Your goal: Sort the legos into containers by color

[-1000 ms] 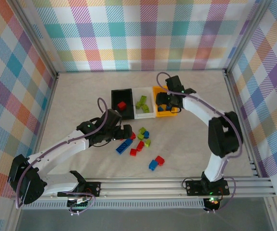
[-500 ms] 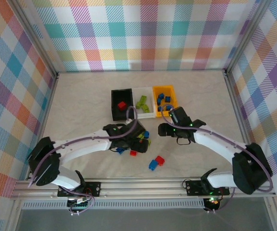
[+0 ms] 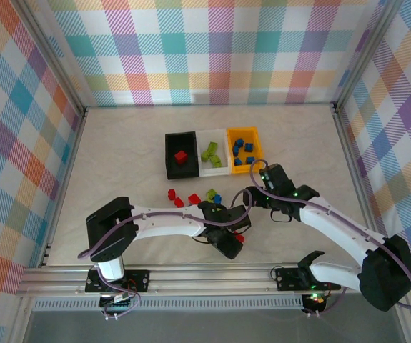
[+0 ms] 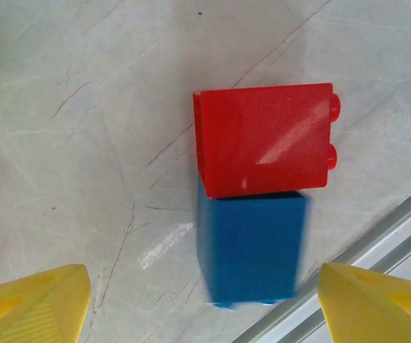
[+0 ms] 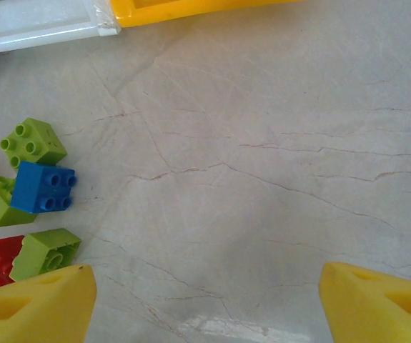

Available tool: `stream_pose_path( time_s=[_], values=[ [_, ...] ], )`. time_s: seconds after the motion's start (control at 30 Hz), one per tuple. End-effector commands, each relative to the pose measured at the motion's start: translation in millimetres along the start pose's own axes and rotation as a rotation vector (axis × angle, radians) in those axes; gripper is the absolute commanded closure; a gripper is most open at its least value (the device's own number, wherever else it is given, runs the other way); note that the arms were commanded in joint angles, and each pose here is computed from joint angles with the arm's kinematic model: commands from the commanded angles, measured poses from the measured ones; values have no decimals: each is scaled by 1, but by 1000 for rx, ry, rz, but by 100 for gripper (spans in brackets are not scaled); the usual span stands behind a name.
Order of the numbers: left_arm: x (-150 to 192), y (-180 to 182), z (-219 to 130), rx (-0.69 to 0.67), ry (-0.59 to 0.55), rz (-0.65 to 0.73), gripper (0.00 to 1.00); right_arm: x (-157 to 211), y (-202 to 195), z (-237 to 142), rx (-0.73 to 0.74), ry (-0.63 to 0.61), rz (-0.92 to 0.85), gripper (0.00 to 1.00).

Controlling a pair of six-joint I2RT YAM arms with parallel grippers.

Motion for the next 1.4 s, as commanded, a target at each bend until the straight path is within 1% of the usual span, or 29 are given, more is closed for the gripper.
stream_pose_path(
  time_s=[0.0, 0.03, 0.2, 0.27, 0.3, 0.43, 0.5, 0.57, 0.63, 0.67, 0.73, 0.8, 0.87, 0.93, 0.97, 1.1, 1.2, 1.27, 1.37],
  values=[
    [7, -1, 9, -20, 77, 43, 23, -5, -1, -6, 10, -26, -4, 18],
    [7, -1, 10, -21, 80, 43, 24, -5, -1, -5, 11, -27, -2, 18],
    [6, -3, 10, -7, 85, 51, 23, -5, -3, -4, 19, -25, -3, 18],
    [6, -4, 13, -4, 96, 57, 25, -6, -3, -4, 19, -25, -4, 18],
    [5, -4, 14, -5, 99, 61, 27, -6, -4, -4, 18, -29, -2, 17],
    [4, -4, 15, -4, 95, 67, 41, -7, -5, -5, 17, -34, 7, 18],
    [4, -4, 16, -2, 94, 69, 45, -7, -6, -6, 16, -38, 10, 17],
    [4, -5, 16, 3, 93, 72, 43, -6, -6, -6, 15, -37, 11, 17],
    [4, -5, 16, 9, 94, 74, 36, -6, -7, -5, 14, -33, 13, 17],
    [4, -5, 17, 11, 94, 73, 35, -7, -7, -5, 13, -36, 15, 17],
    [3, -6, 17, 19, 86, 78, 34, -6, -7, -5, 11, -36, 16, 17],
    [2, -7, 19, 28, 82, 88, 35, -6, -7, -5, 13, -38, 19, 17],
    [0, -7, 20, 38, 77, 95, 41, -5, -8, -6, 13, -38, 20, 17],
    [-1, -7, 23, 49, 79, 97, 50, -5, -8, -6, 14, -35, 19, 17],
    [-1, -7, 23, 54, 78, 97, 52, -5, -8, -7, 14, -36, 20, 17],
    [-1, -7, 23, 60, 71, 103, 60, -4, -10, -8, 16, -39, 23, 17],
    [-1, -4, 18, 46, 50, 91, 63, -4, -9, -8, 9, -37, 28, 17],
    [0, 0, 13, 29, 31, 75, 65, -5, -9, -8, 6, -39, 32, 17],
    [-1, 14, -4, 3, -26, 16, 68, -6, -8, -8, 2, -45, 33, 17]
  ],
)
Point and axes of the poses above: each hand's point on the last joint's axis, 136 mm out from that joint toward the fingers, its own z axis out along the fingers, its own y axis along the line the jaws close on, x = y × z, the point moved 10 cm from there along -z, back along the fingers, and after that the axes turned 4 degrees about z, right-handed, at the moved point
